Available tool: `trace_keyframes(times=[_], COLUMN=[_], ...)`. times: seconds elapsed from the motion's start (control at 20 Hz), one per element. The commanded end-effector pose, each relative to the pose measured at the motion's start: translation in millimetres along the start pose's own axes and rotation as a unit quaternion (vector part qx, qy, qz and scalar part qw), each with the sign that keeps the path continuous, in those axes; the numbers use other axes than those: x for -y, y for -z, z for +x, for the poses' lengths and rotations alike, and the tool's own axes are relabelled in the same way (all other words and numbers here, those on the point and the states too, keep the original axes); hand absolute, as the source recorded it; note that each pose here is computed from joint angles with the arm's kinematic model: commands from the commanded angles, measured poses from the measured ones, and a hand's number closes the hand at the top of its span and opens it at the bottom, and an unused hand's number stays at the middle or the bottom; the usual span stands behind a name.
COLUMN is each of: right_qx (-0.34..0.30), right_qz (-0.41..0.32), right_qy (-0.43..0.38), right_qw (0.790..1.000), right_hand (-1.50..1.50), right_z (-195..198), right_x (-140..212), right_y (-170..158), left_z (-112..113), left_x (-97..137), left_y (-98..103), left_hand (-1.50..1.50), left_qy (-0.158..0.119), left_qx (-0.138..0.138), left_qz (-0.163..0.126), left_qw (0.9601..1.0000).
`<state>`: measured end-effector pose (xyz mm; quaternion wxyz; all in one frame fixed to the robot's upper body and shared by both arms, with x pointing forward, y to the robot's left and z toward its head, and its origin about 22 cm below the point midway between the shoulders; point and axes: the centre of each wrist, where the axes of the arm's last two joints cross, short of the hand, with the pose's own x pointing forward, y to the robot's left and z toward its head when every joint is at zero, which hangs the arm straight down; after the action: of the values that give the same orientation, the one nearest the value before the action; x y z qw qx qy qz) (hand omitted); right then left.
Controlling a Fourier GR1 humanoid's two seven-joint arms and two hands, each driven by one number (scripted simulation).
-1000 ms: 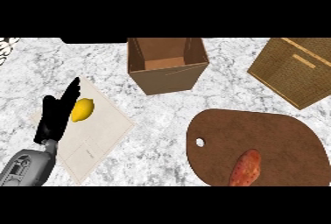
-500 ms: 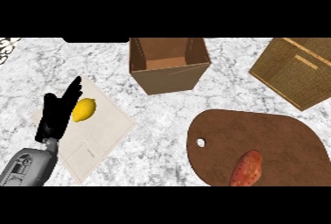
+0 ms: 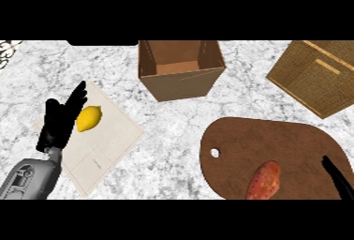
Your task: Pick the sweet potato from the cutting board and place it in the basket
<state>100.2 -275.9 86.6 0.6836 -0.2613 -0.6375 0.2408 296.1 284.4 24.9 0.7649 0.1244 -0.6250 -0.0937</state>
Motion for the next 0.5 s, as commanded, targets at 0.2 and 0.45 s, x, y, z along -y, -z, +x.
trace_keyframes(times=[0.2,0.45], right_qx=[0.012,0.003], right_qz=[-0.005,0.000], right_qy=[-0.001,-0.008], right_qw=[1.000,1.000], right_hand=[-1.50,-1.50], right_z=[8,1], right_x=[-37,-48], right_y=[16,30], left_z=[13,4], left_x=[7,-4], left_y=[-1,-1], left_hand=[0.00,0.00], left_qy=[-0.001,0.000], left_qx=[-0.009,0.000], left_qz=[0.001,0.000], left_qw=[1.0000,1.0000])
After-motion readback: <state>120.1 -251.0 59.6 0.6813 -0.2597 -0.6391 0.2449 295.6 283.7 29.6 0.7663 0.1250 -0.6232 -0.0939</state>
